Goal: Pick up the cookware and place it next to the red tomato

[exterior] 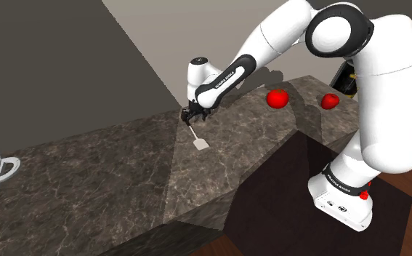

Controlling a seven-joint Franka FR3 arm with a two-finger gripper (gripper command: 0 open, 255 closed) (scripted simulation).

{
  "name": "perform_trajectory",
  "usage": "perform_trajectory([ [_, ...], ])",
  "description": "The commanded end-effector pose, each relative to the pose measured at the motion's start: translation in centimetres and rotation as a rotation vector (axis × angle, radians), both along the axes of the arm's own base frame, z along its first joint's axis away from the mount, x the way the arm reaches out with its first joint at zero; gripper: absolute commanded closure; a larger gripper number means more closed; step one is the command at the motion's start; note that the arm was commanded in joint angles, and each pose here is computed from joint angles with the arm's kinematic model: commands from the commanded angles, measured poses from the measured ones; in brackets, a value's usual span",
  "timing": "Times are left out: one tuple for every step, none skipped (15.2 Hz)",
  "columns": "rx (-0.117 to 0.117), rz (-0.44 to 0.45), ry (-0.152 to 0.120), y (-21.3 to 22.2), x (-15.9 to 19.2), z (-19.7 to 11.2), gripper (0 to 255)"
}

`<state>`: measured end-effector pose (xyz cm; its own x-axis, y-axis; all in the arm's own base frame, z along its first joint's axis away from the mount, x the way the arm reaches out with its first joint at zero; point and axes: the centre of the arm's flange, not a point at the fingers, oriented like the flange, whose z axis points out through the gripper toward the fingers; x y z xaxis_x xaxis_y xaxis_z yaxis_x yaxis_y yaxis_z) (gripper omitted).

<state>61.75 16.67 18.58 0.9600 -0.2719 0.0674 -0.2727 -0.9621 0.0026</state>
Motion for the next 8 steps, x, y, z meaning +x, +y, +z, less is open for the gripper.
perform_trajectory([
  [0.003,-0.006,0.000,0.7,1.8,-1.9,0],
  [0.003,-0.006,0.000,0.7,1.8,-2.4,0],
  [0.003,-0.006,0.000,0.7,1.9,-2.9,0],
  [0.003,-0.006,0.000,0.7,1.9,-3.4,0],
  [0.003,-0.006,0.000,0.7,1.9,-4.0,0],
  [0.003,-0.006,0.000,0.7,2.0,-4.5,0],
  [0.003,-0.006,0.000,0.6,2.0,-5.0,0],
  [0.003,-0.006,0.000,0.6,2.0,-5.6,0],
])
